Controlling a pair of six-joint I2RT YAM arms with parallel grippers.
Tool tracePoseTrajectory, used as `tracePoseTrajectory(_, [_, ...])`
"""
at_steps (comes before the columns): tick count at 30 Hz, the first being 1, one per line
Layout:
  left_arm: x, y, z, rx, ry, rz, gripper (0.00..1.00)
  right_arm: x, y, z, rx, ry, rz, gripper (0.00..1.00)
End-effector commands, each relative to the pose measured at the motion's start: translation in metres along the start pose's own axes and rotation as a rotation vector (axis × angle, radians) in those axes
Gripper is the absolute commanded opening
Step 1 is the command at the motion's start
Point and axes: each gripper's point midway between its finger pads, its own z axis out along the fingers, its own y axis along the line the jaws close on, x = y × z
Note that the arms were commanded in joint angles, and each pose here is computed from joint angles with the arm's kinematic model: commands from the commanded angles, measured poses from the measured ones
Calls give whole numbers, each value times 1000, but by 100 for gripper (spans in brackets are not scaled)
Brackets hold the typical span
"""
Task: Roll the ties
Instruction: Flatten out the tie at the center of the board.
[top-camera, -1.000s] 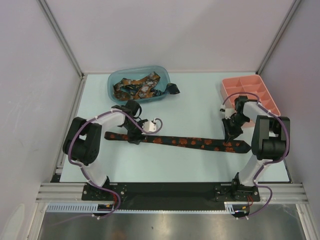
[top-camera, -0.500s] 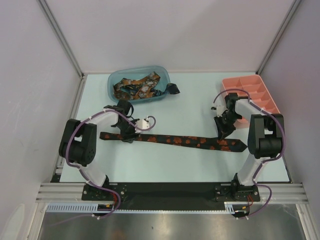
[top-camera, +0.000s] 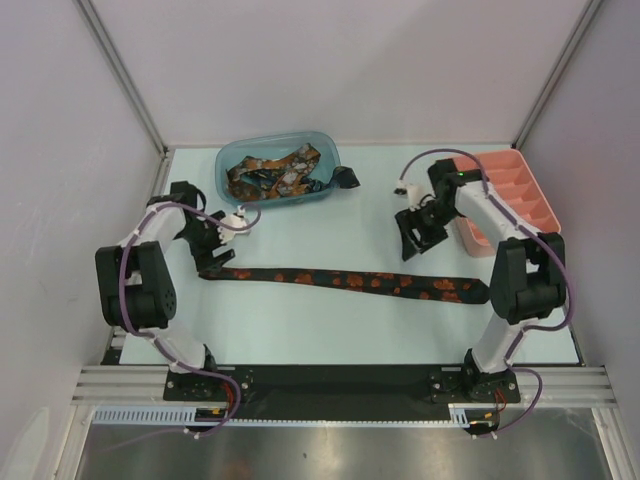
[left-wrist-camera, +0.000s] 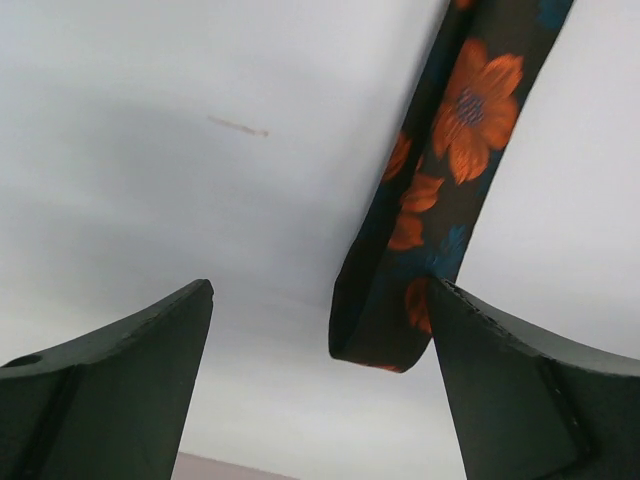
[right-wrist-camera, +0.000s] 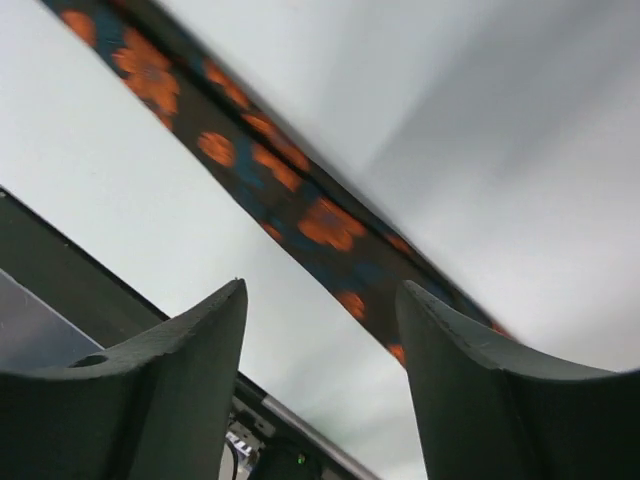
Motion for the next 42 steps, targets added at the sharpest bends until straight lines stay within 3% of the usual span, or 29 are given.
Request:
tracePoseTrajectory(1, [23,-2,6,83,36,49,93,-13,49,34,-116,61,-180,71])
tracePoseTrajectory(5, [44,-3,16,100,66,6,91,-1,47,55,-20,114,-310,87])
tracePoseTrajectory(6, [46,-4,16,102,64,-6,91,13,36,59,39,159,-347,98])
tracePoseTrajectory(7, [47,-6,17,108,61,-13,89,10,33,59,81,137,-393,100])
tracePoseTrajectory(14, [53,-24,18,135,45,-41,83,43,9,70,201,231,-540,99])
tracePoseTrajectory(17, [45,-20,15,125,19,-52,82,46,-5,76,233,243,-585,90])
tracePoseTrajectory(21, [31,-10,9,117,-16,-82,75,35,-21,80,282,226,-661,66])
tracePoseTrajectory(23, [22,-3,3,107,-37,-91,77,28,-24,79,292,214,-685,64])
tracePoseTrajectory(27, [-1,0,-17,94,-106,-52,94,34,-21,74,259,221,-665,61])
tracePoseTrajectory(32, [-9,-35,-7,138,-87,86,99,38,-11,70,219,197,-655,65])
tracePoseTrajectory(34, [-7,-43,4,136,-61,133,100,33,-6,65,212,174,-642,72])
tracePoseTrajectory(38, [-10,-36,19,100,-49,199,100,14,17,55,118,66,-600,87])
tracePoseTrajectory(42, [-14,-30,32,104,-40,230,98,-12,49,44,-9,-52,-553,89])
